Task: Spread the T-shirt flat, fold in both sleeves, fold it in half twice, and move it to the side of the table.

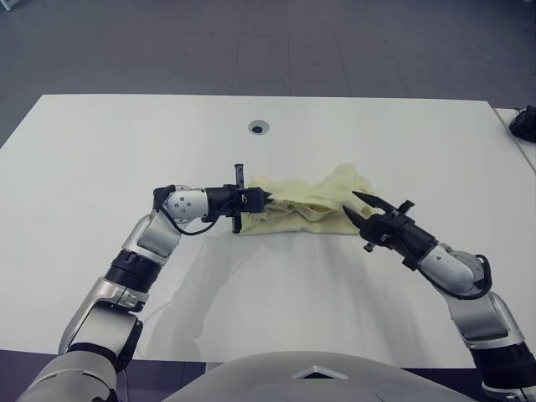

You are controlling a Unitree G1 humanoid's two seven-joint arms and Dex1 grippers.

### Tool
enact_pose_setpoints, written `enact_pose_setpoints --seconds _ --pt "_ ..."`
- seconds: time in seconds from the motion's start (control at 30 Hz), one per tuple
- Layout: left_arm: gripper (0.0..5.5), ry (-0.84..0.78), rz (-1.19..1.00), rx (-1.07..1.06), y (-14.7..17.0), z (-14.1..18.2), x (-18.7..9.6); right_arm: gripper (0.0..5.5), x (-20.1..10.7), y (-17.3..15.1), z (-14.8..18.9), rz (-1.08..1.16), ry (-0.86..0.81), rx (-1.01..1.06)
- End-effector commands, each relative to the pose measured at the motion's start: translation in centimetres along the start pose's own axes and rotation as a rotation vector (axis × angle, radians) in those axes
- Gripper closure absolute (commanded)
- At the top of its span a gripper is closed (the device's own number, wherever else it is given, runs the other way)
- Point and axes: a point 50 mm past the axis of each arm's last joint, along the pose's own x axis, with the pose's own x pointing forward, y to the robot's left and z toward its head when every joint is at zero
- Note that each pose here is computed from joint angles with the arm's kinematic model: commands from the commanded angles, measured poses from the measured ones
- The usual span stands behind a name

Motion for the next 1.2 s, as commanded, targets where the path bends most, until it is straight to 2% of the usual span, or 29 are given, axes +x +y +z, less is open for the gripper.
enact_pose_setpoints --seconds 0.03,0.4,0.67,0.97,1.2 --pt "5.5 -0.008 0.015 0.013 1.0 0.6 -0.3 3.01 0.4 0.1 -1.1 0.033 0.044 -0.044" --pt "5.5 -0.014 0.027 0.011 1.6 0.9 -0.4 1.27 -0.4 0.6 -2.5 0.122 0.083 -0.203" --pt "5.5 -0.021 0.013 0.009 1.2 1.0 -0.2 0.15 1.7 0.5 -2.4 0.065 0.089 -0.199" --pt "5.5 -0.02 0.005 0.004 0.8 0.9 -0.3 0.11 3.0 0.2 -2.8 0.026 0.13 -0.217" --pt "5.5 -0.02 0.003 -0.001 0.6 0.8 -0.2 1.27 3.4 0.6 -2.8 -0.004 0.117 -0.239"
